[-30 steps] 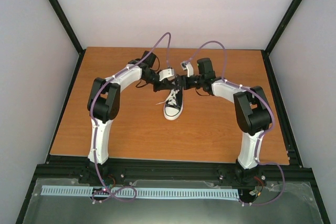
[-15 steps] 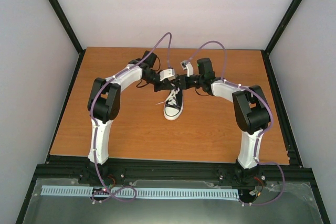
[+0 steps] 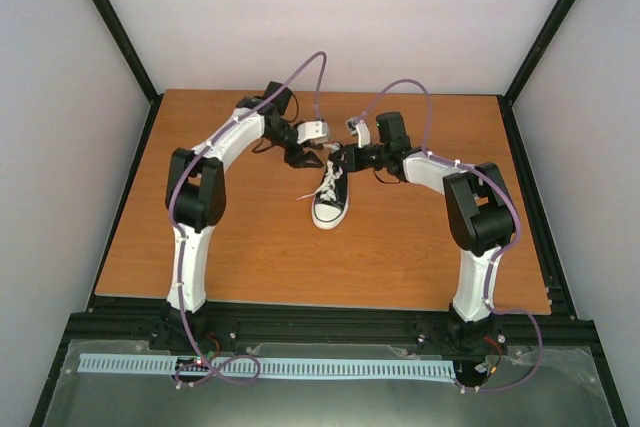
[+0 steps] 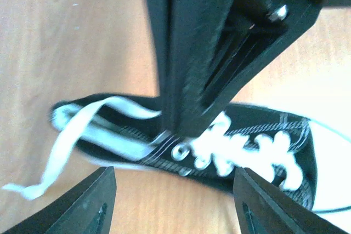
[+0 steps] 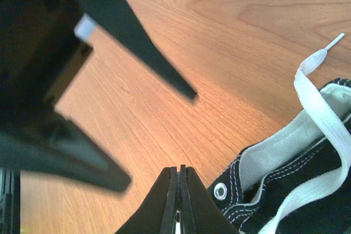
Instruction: Tie the shoes
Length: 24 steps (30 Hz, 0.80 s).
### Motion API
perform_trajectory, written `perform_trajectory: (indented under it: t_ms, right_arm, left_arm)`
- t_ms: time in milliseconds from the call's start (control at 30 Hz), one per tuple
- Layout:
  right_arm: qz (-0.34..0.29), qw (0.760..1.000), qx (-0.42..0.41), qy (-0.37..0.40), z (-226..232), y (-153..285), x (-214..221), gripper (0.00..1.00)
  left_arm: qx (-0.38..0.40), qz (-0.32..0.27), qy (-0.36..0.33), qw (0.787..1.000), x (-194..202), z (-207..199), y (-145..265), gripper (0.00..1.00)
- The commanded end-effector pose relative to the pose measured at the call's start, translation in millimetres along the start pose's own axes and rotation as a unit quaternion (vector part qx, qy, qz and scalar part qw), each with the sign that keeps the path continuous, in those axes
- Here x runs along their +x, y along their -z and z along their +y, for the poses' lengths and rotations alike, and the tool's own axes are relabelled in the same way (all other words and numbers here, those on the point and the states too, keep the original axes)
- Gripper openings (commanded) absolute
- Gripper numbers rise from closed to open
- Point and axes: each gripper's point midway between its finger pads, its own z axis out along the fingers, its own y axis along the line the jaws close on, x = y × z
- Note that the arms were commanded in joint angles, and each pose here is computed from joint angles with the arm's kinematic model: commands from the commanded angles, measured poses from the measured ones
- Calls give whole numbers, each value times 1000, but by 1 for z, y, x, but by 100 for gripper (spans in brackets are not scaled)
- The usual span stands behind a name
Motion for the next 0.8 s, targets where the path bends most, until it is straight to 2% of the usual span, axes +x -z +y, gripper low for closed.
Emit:
perform_trajectory:
  t_ms: [0, 100, 200, 333, 600, 667, 700, 733, 767]
  right_arm:
    - [-12, 1000, 2, 25, 7, 8, -14, 3]
    - [-13, 1000, 0, 23, 7, 7, -15, 3]
    - [-13, 1000, -1, 21, 6, 6, -15, 3]
    - [-11, 1000, 1, 20, 5, 6, -14, 3]
    - [-8, 1000, 4, 21, 5, 6, -12, 3]
    - [-8, 1000, 5, 23, 5, 7, -13, 3]
    - [-7, 1000, 5, 22, 5, 7, -12, 3]
    - [-8, 1000, 6, 23, 4, 8, -14, 3]
    - [-8, 1000, 6, 23, 4, 7, -14, 3]
  left_arm:
    - [-58, 54, -78, 994, 25, 37, 29, 62]
    - [-158, 109, -105, 976, 40, 94, 23, 62]
    - [-177, 125, -109, 970, 49, 119, 8, 66]
    - [-166, 109, -128, 972, 47, 125, -13, 73]
    - [-152, 95, -146, 973, 32, 122, -44, 72]
    - [-159, 91, -136, 974, 30, 125, -45, 68]
    - [-158, 90, -131, 974, 31, 125, -46, 62]
    - [-156, 93, -127, 975, 33, 124, -46, 54]
    - [-153, 97, -126, 975, 34, 122, -46, 39]
